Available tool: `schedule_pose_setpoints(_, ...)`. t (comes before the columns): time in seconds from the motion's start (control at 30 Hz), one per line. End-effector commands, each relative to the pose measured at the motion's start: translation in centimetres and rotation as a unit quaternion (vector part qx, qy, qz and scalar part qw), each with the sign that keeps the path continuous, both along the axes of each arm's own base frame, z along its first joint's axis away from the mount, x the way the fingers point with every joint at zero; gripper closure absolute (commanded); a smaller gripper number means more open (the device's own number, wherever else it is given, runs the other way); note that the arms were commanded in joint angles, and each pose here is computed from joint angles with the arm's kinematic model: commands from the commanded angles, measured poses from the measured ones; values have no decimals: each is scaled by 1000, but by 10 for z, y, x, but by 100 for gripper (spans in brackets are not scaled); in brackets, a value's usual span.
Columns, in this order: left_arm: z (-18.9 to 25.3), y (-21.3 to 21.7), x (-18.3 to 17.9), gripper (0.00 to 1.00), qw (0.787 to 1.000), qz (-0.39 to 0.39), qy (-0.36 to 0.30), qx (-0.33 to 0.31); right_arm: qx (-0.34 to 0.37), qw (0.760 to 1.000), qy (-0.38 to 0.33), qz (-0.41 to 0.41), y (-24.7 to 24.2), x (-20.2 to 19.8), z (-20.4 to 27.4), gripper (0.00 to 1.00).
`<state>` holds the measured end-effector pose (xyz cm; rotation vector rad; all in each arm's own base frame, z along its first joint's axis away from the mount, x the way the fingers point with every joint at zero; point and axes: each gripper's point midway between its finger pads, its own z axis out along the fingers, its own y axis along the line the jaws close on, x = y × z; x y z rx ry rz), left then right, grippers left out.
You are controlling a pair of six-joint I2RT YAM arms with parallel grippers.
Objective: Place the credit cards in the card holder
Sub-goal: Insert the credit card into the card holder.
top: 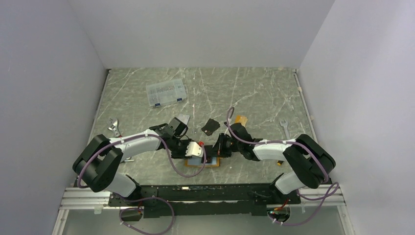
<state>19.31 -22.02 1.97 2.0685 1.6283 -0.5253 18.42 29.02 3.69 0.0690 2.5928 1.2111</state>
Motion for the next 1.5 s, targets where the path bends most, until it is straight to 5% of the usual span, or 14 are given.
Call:
schedule_pose_setpoints(0.0,-2,-6,-5,61,1000,17,4,1,27,998,-33,-34,5,16,10,100)
schedule_pose_setpoints(0.47,-8,0,-10,68,997,57,12,42,56,996,-50,-48,8,19,19,100)
schedule_pose_setpoints(1.47,-8,0,-13,78,997,60,16,51,-19,1000,21,6,-7,-23,-37,100)
